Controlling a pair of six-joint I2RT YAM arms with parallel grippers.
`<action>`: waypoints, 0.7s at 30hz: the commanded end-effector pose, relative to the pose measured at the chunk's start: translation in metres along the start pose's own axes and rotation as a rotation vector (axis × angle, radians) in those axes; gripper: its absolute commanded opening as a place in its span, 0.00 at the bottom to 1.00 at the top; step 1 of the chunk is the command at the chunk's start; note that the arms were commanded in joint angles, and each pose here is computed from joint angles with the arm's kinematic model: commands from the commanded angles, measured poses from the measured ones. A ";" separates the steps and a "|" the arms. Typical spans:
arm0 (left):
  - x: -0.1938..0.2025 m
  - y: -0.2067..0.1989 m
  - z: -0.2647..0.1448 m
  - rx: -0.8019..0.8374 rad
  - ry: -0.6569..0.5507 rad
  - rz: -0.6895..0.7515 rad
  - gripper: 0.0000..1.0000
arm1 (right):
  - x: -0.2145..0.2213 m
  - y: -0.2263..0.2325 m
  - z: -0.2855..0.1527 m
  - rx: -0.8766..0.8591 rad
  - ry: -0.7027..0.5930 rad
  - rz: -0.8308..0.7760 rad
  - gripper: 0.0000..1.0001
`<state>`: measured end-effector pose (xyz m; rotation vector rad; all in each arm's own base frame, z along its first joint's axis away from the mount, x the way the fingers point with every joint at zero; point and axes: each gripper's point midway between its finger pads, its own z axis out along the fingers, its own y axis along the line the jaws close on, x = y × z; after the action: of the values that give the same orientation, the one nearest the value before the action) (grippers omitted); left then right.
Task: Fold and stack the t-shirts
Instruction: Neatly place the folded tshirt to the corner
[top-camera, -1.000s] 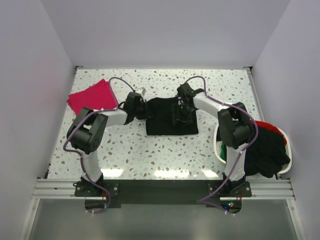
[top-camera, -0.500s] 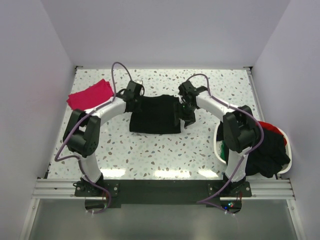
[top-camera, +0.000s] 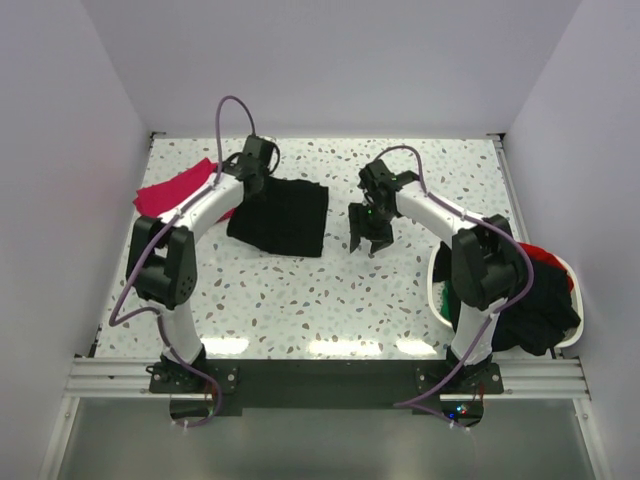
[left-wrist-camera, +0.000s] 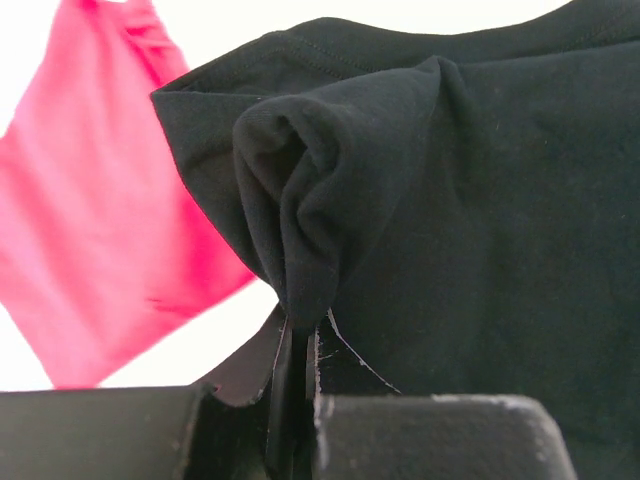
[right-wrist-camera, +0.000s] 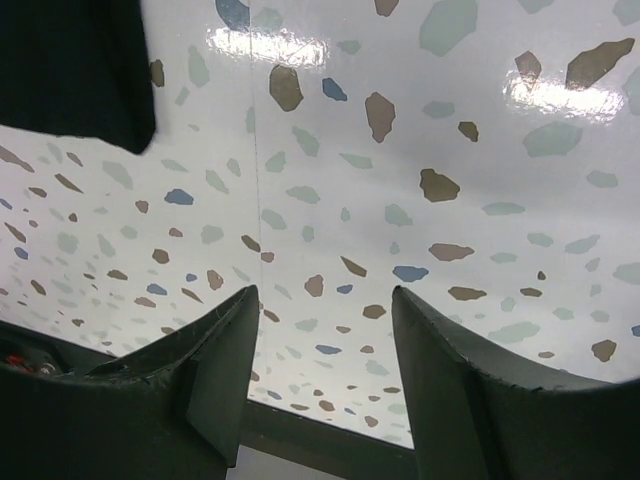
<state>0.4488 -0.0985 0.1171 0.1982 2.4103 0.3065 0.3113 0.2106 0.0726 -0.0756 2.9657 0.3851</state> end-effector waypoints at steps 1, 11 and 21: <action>-0.029 0.046 -0.006 -0.123 -0.043 0.020 0.00 | -0.002 0.001 -0.018 -0.004 -0.049 -0.016 0.59; -0.069 0.105 -0.014 -0.221 -0.079 0.015 0.00 | 0.003 0.002 -0.014 -0.023 -0.039 -0.002 0.59; -0.106 0.153 -0.034 -0.285 -0.124 -0.062 0.00 | 0.008 0.002 -0.006 -0.027 -0.008 0.001 0.59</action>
<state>0.5110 0.0033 0.2122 0.0474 2.2800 0.5304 0.3017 0.2071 0.0684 -0.0697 2.9823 0.3873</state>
